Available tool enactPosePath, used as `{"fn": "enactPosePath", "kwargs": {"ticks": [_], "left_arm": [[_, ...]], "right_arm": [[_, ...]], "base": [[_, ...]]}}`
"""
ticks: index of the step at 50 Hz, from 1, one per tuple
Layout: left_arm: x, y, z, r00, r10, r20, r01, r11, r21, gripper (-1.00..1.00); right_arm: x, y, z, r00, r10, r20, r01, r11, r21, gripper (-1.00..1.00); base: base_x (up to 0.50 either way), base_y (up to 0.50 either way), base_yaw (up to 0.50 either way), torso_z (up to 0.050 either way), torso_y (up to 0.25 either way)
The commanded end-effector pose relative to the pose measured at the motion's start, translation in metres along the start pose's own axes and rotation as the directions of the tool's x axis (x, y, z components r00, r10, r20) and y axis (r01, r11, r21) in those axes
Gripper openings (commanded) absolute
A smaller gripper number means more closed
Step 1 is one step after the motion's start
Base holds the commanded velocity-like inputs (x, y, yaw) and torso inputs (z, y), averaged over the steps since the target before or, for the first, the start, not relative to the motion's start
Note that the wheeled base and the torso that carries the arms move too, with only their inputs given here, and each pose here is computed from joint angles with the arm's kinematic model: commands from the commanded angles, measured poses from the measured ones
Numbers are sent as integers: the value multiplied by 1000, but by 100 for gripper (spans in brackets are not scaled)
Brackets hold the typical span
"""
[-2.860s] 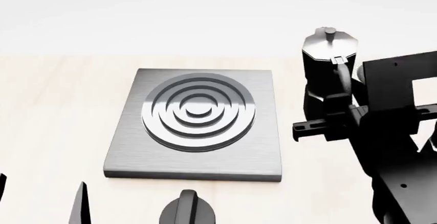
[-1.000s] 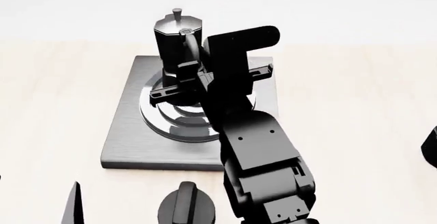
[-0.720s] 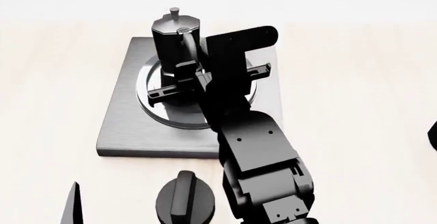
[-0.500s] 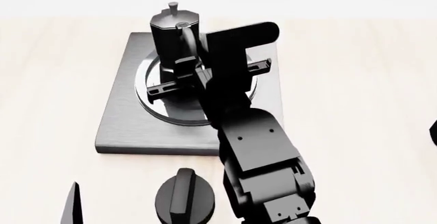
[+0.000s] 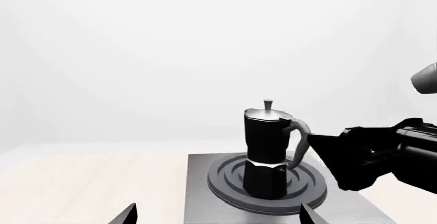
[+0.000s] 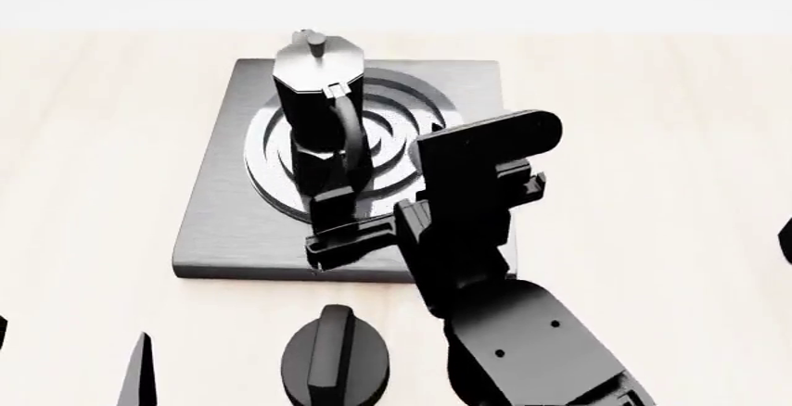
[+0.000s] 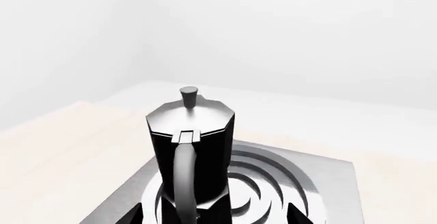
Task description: Put both moka pots on the stove.
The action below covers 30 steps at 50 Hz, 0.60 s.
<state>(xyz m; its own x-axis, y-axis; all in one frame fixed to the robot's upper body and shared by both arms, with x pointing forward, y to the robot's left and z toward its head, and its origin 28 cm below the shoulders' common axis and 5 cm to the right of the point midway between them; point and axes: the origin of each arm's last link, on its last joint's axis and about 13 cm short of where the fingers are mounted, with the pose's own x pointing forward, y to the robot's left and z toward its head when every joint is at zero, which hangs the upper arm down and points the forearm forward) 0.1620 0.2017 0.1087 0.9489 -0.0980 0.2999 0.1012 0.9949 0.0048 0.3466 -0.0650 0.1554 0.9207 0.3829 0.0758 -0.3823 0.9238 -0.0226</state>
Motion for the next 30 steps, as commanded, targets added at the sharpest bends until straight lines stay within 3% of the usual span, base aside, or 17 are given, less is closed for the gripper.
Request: {"fn": "enactPosePath", "kwargs": {"ticks": [1, 9, 18, 30], "left_arm": [[0, -2, -1, 1000, -11, -4, 11, 1000, 1, 100], [1, -1, 0, 1000, -9, -4, 9, 1000, 3, 100], [1, -2, -2, 1000, -11, -7, 11, 1000, -1, 100], [0, -2, -1, 1000, -10, -4, 10, 1000, 2, 100]], "right_arm": [[-47, 2, 2, 1000, 3, -9, -4, 999, -38, 100], [-52, 1, 0, 1000, -5, -8, 5, 999, -32, 100], [-76, -3, 21, 999, -18, 39, 19, 999, -40, 100], [-97, -26, 47, 951, -227, 210, 262, 953, -155, 100]], "base": [[0, 0, 0, 0, 0], [0, 0, 0, 0, 0], [0, 0, 0, 0, 0], [0, 0, 0, 0, 0]]}}
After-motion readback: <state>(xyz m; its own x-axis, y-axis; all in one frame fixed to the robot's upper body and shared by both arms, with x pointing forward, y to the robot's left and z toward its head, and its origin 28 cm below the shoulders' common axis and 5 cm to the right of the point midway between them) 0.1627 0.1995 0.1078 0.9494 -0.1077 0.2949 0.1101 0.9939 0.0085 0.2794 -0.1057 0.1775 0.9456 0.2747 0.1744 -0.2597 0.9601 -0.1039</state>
